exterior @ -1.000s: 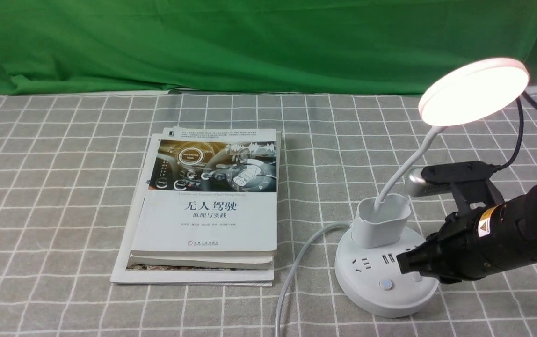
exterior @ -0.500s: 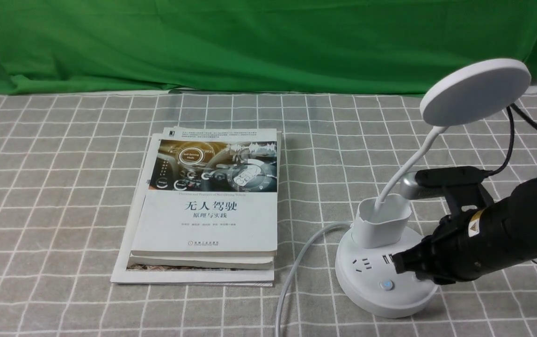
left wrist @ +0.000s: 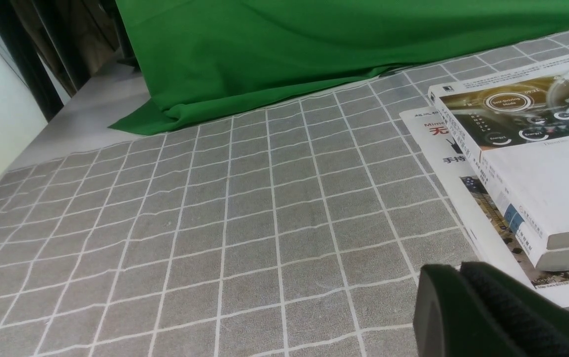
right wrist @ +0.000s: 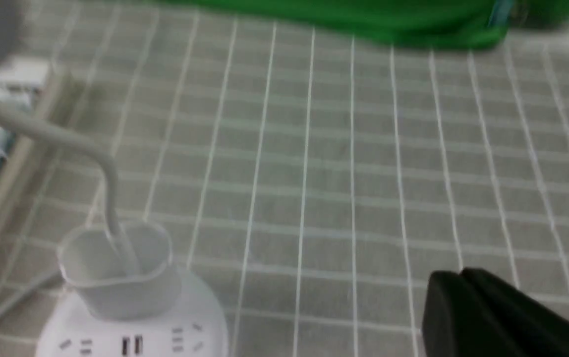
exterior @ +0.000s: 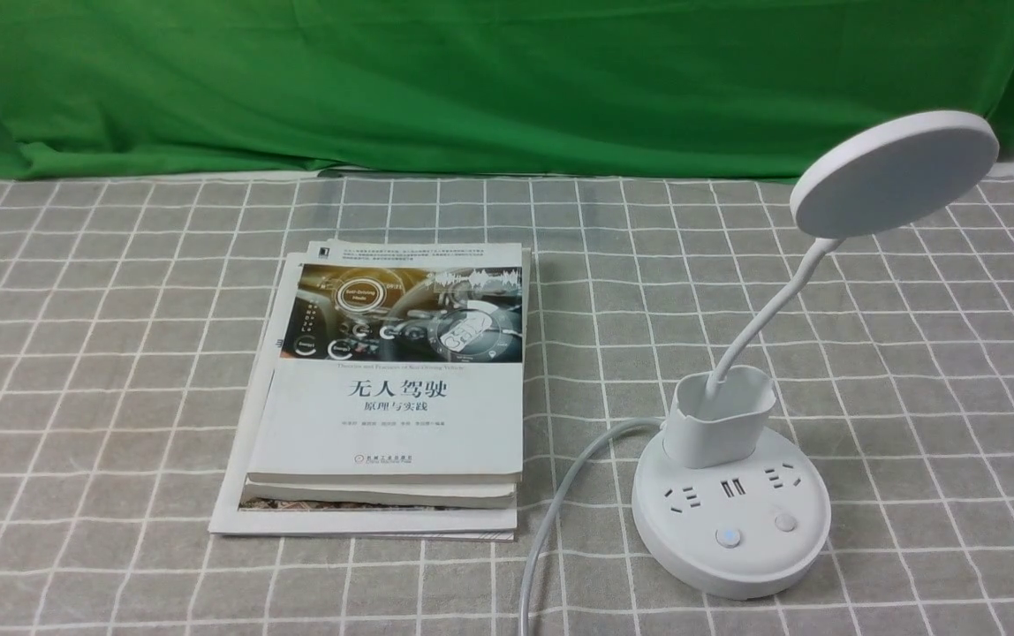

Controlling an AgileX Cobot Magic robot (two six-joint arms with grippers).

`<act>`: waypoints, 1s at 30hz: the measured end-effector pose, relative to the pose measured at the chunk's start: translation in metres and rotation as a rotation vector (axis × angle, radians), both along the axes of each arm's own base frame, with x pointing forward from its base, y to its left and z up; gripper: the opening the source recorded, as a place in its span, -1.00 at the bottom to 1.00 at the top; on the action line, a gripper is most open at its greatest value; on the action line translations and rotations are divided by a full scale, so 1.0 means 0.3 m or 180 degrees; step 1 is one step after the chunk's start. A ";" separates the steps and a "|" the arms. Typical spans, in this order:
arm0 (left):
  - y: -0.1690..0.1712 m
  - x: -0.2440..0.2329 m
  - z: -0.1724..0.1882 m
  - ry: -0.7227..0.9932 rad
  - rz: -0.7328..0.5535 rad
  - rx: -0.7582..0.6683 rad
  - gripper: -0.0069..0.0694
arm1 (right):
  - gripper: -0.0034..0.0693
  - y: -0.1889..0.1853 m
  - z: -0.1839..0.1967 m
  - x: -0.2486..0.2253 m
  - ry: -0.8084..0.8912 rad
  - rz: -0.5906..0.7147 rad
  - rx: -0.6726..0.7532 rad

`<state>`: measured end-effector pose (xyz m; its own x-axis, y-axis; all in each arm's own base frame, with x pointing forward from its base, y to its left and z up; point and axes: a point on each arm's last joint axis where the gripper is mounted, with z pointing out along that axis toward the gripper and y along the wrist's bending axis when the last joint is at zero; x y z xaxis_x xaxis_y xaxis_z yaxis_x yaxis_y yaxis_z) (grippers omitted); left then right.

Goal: Turn off the desk lamp on the grey coffee tablecloth by hand.

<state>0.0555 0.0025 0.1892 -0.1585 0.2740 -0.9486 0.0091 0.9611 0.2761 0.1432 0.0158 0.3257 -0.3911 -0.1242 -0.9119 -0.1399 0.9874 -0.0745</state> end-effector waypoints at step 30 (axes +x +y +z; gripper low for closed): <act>0.000 0.000 0.000 -0.0001 0.0000 0.0000 -0.77 | -0.77 -0.031 -0.294 -0.285 -0.1315 0.0014 0.0132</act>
<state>0.0555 0.0025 0.1892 -0.1582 0.2740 -0.9486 0.0090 0.9611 0.2761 0.0577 0.0065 0.2373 0.0092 -0.0850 -0.9963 -0.1108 0.9902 -0.0855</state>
